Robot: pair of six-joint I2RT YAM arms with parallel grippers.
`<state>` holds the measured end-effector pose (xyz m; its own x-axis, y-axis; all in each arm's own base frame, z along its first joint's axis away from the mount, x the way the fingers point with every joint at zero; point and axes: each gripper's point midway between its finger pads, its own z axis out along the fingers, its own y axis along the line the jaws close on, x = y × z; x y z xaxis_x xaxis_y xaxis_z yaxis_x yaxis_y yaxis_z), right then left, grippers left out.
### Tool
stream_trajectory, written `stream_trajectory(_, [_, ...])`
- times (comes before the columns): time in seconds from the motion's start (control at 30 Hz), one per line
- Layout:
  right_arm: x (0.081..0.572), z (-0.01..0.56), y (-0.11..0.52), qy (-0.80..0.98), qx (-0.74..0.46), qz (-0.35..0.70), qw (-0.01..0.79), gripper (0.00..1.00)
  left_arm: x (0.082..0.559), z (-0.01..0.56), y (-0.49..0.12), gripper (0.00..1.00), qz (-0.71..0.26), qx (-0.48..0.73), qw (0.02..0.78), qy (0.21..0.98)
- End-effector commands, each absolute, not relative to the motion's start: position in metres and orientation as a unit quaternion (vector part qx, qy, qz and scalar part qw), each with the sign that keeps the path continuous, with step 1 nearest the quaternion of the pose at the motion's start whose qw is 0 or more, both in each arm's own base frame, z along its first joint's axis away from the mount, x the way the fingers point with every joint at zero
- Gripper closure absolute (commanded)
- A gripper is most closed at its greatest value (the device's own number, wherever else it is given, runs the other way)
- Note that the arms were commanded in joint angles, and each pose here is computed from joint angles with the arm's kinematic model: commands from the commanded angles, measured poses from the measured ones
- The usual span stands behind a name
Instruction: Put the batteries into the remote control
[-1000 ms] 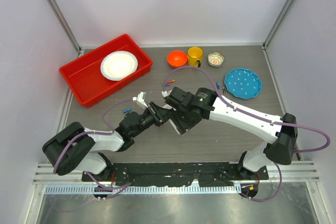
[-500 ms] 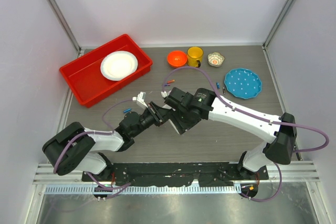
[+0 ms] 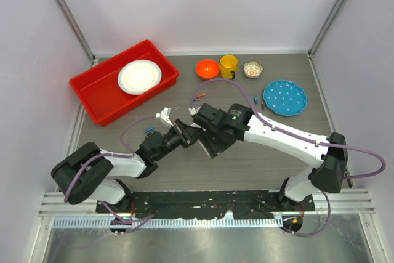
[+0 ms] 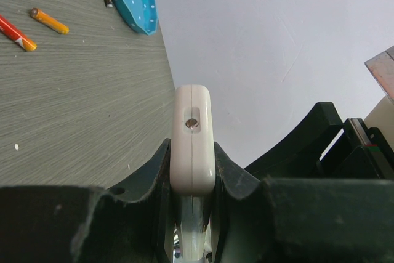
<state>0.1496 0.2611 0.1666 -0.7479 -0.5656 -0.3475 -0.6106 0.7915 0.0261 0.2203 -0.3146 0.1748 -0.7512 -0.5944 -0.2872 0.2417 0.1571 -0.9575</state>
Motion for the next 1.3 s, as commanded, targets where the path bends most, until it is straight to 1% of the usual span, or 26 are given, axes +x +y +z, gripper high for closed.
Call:
stream_trajectory(0.0, [0.159, 0.171, 0.27, 0.929, -0.312, 0.072, 0.187, 0.99, 0.207, 0.212, -0.323, 1.0, -0.692, -0.089, 0.333, 0.635])
stream_trajectory(0.83, [0.167, 0.183, 0.273, 0.926, -0.308, 0.073, 0.204, 0.99, 0.191, 0.208, -0.339, 1.0, -0.698, -0.058, 0.321, 0.638])
stream_trajectory(1.27, [0.173, 0.186, 0.277, 0.926, -0.301, 0.078, 0.214, 0.99, 0.188, 0.216, -0.345, 1.0, -0.704, -0.042, 0.322, 0.631])
